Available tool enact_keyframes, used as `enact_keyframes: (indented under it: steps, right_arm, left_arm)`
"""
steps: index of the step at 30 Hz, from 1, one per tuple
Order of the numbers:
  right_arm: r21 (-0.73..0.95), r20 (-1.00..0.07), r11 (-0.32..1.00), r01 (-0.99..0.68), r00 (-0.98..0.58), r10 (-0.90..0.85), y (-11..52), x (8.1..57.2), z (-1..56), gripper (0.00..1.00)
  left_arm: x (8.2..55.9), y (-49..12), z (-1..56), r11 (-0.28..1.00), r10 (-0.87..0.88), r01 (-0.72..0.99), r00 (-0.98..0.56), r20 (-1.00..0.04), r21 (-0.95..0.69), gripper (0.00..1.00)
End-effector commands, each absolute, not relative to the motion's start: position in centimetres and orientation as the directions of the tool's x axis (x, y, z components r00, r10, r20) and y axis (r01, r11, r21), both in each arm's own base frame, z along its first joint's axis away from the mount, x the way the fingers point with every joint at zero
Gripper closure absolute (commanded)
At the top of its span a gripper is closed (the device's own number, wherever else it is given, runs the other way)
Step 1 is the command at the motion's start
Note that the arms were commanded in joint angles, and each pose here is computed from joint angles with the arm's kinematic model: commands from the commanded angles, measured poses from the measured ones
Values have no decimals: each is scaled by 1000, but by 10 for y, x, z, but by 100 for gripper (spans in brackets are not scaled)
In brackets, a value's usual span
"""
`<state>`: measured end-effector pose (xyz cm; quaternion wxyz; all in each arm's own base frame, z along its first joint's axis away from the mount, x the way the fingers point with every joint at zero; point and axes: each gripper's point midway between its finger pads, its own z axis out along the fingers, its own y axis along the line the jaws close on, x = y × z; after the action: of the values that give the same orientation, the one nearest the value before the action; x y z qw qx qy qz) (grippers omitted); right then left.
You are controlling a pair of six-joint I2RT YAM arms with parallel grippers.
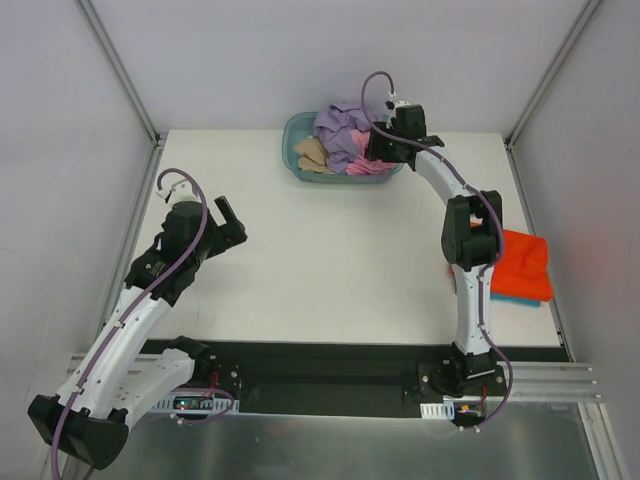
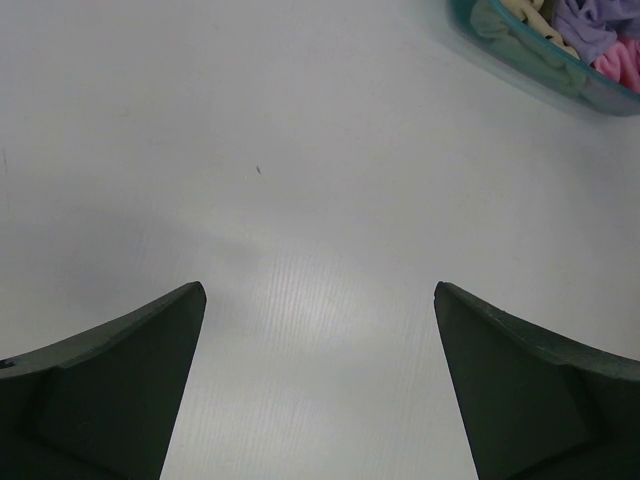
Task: Fold and stack the t-shirts
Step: Grab crumpled tshirt from bin with the right arm
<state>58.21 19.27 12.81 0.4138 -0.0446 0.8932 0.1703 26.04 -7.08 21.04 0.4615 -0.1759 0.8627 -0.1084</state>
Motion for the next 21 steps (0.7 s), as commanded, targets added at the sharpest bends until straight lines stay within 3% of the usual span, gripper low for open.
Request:
enact_keyframes:
  steps: [1,2,5,12,15,21]
  right_arm:
    - [195,-802,944,-266,-597,-2,198,593,146,49]
    - [188,-806,943,-273,-592,-10,199,592,148,69]
    - [159,-845,939,-306,-533,-31,202,590,176,92]
    - [117,-945,938,-327,-326,4,198,577,289,99]
    - [96,-980,935,-342,-198,28,193,553,355,99]
    - [58,-998,947,-315,-22,53,183,508,428,99]
  left_arm:
    - [265,-67,210,922,-388,-207,-507,-770,-328,1]
    - [265,-68,211,922,-387,-202,-507,-770,-330,1]
    - [266,-68,213,922,-387,-199,-506,-771,-332,1]
    - [264,-69,214,917,-398,-201,-501,-769,-344,1]
    - [263,-70,215,914,-404,-197,-498,-767,-353,1]
    - [262,-70,213,914,-405,-195,-501,-765,-356,1]
